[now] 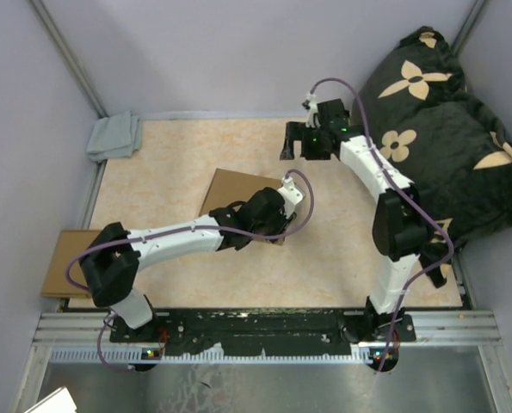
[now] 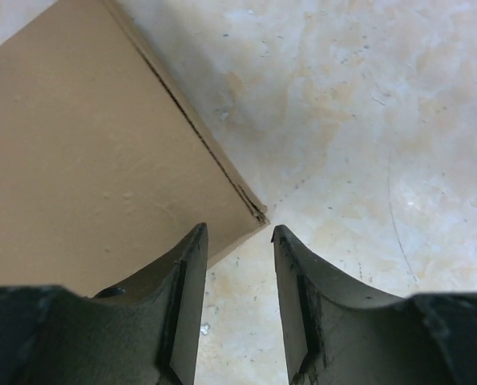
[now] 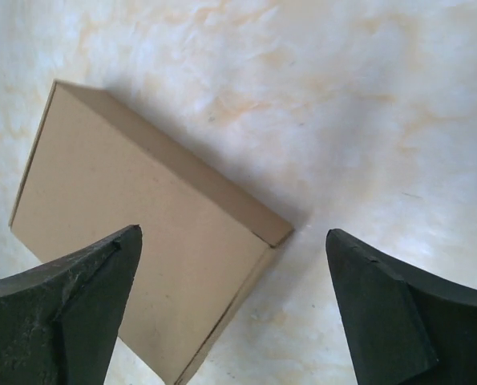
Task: Fold the paper box
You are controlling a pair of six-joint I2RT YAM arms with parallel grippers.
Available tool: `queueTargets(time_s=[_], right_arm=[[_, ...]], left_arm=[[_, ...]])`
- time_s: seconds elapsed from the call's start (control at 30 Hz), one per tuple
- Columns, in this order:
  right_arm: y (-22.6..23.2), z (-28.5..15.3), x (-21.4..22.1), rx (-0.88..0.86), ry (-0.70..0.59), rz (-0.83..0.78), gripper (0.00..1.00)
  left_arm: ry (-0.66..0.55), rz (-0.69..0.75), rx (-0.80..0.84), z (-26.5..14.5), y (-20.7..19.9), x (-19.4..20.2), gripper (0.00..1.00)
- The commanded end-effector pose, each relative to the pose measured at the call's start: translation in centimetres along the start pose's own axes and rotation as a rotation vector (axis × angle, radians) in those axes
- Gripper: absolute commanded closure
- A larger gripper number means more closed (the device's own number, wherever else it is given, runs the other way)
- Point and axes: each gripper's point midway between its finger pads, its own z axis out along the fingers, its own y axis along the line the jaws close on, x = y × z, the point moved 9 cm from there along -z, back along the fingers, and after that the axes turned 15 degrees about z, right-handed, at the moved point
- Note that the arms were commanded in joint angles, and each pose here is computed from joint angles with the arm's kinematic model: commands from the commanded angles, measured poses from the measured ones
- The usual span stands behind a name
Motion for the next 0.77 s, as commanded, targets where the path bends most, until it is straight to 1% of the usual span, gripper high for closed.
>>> queueTargets(time_s=[0.0, 0.07, 0.13, 0.23, 0.3, 0.33, 0.4, 0.5, 0.63, 0.73], right_arm=[[-0.3, -5.3, -3.4, 0.015, -0.274, 0.051, 0.01], [-1.0, -6.6, -3.2, 0.038, -0.328, 0.052, 0.01], [-1.4, -7.7, -2.8, 0.055, -0.379, 0.033, 0.01], [-1.3, -9.7, -1.8, 0.043, -0.45, -0.004, 0.01], [-1.3, -10.3, -1.2, 0.027, -0.496, 0.004, 0.01], [-1.3, -10.6, -1.0, 0.02, -0.52, 0.015, 0.01], [-1.4, -11.0, -0.2, 0.004, -0.553, 0.027, 0.01], [-1.6, -11.5, 0.5, -0.006, -0.577, 0.042, 0.01], [-2.1, -11.0, 1.1, 0.036, -0.534, 0.065, 0.01], [-2.3, -10.9, 1.1, 0.076, -0.527, 0.077, 0.01]], left_arm=[[-0.022, -0.078, -0.177, -0.7, 2.1, -1.2, 0.53], [-0.005, -0.125, -0.243, -0.8, 3.4, -0.7, 0.49], [0.009, -0.21, -0.304, -0.9, 6.0, 0.1, 0.47], [0.008, -0.378, -0.35, -1.5, 10.8, 1.3, 0.45], [-0.011, -0.484, -0.388, -2.4, 14.3, 2.1, 0.44], [-0.023, -0.513, -0.414, -3.0, 15.6, 2.4, 0.44], [-0.048, -0.518, -0.468, -3.9, 17.3, 2.7, 0.43], [-0.064, -0.509, -0.508, -4.6, 18.1, 3.3, 0.39], [-0.043, -0.52, -0.484, -4.8, 17.4, 4.2, 0.39], [-0.042, -0.532, -0.475, -5.0, 17.1, 4.7, 0.39]])
